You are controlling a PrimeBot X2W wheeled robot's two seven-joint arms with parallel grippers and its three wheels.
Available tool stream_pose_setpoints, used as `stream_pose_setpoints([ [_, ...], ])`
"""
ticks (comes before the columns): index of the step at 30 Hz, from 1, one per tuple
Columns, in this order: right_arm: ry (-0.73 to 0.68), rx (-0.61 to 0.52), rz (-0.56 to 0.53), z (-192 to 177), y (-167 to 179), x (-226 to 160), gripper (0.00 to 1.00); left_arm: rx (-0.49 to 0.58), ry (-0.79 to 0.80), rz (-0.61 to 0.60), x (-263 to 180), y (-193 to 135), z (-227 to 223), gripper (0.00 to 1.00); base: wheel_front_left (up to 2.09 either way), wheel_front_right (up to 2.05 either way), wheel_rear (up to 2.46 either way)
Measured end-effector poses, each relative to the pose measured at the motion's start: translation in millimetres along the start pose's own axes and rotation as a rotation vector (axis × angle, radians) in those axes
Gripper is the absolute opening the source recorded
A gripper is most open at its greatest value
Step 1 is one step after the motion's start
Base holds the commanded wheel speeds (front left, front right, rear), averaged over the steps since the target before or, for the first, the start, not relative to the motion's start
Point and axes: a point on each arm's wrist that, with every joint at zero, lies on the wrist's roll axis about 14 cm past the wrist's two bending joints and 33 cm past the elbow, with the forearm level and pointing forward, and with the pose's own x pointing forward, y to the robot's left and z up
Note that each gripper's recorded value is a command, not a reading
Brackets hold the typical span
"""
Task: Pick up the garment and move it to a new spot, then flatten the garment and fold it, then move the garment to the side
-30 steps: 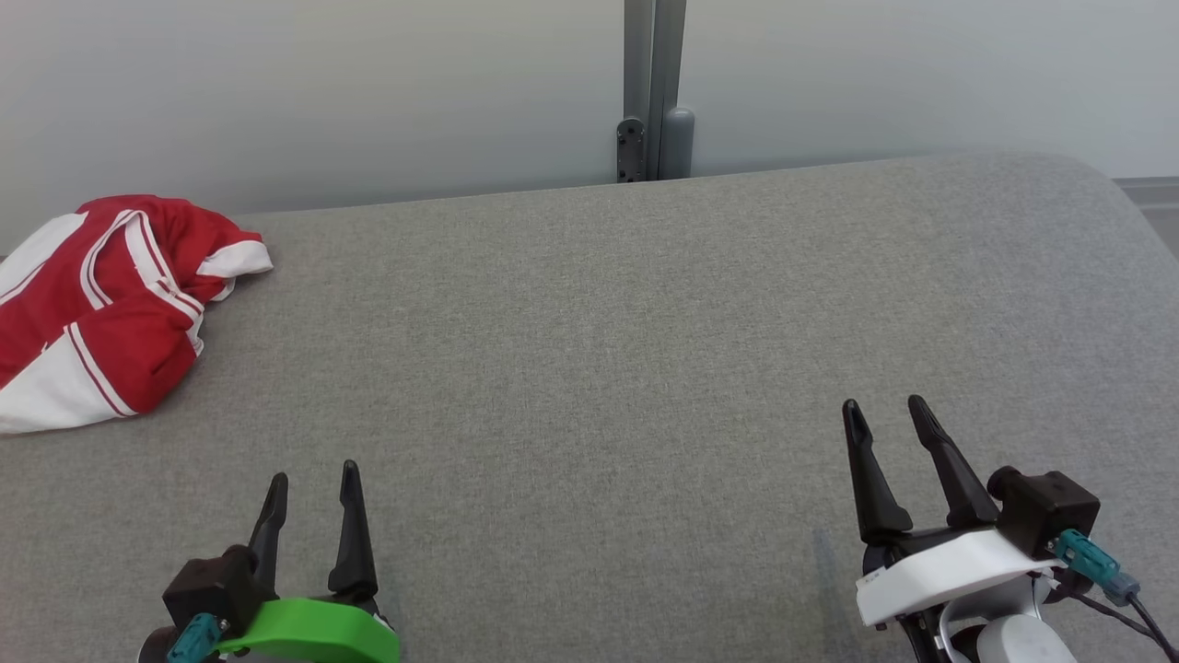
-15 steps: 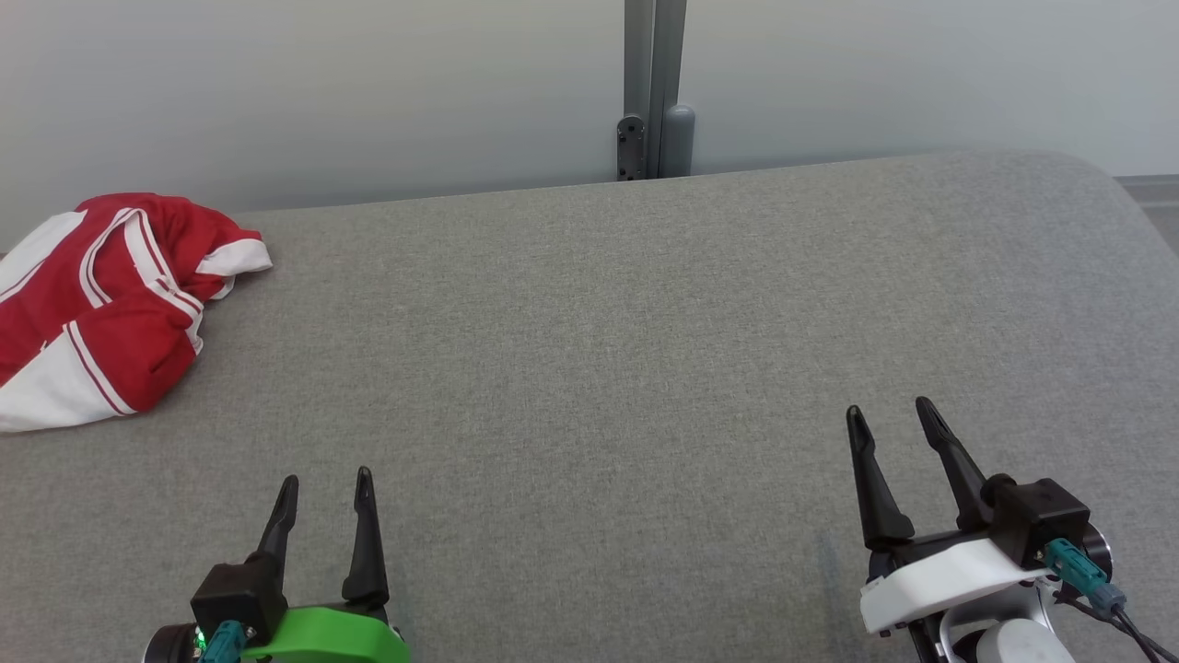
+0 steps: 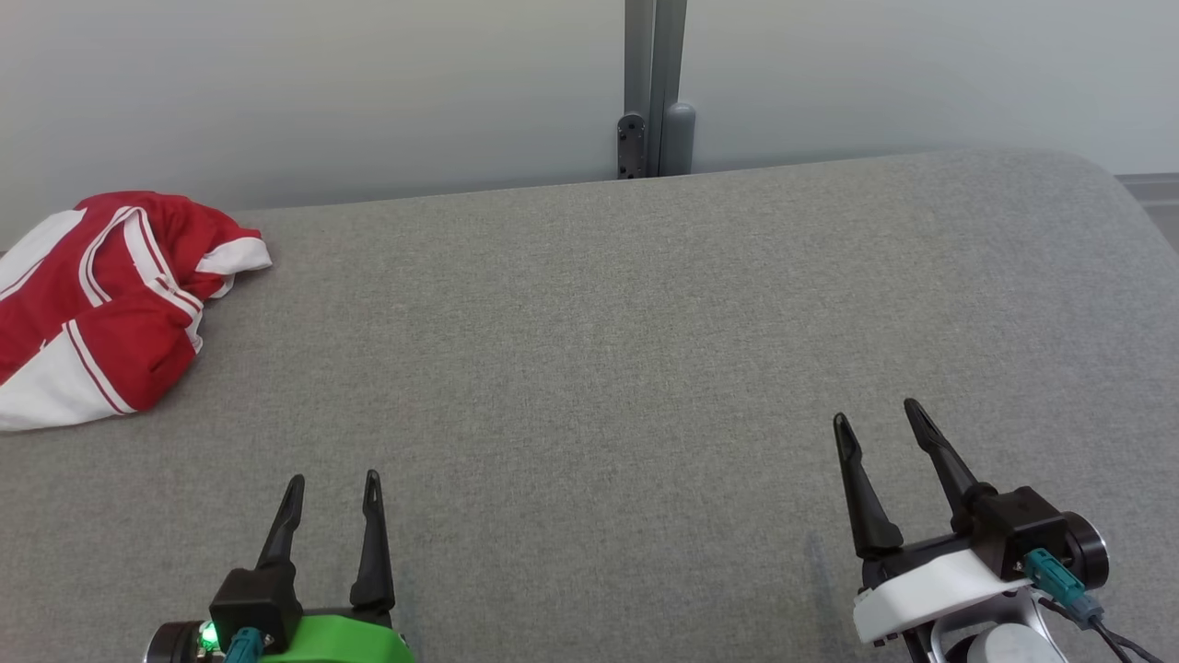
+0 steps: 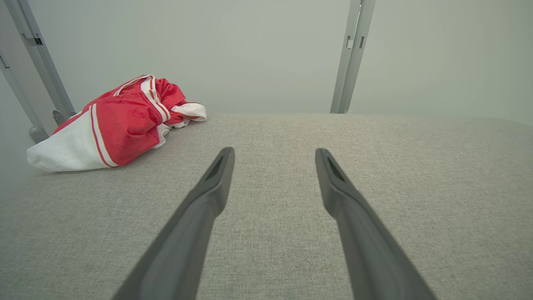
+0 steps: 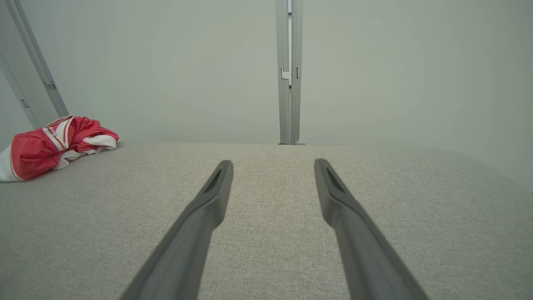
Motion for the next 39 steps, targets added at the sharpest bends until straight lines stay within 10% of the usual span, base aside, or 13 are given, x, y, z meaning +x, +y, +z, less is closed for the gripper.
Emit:
stream_pose_setpoints([
  [28, 0.006, -0.016, 0.005, -2, 0, 4, 1.00, 0.006, 0.002, 0.025, -3, 7, -1, 1.00, 0.00, 0.00, 0.00],
  [39, 0.001, 0.010, 0.175, -6, 53, 32, 1.00, 0.016, -0.038, 0.185, -28, 53, 13, 1.00, 0.00, 0.00, 0.00],
])
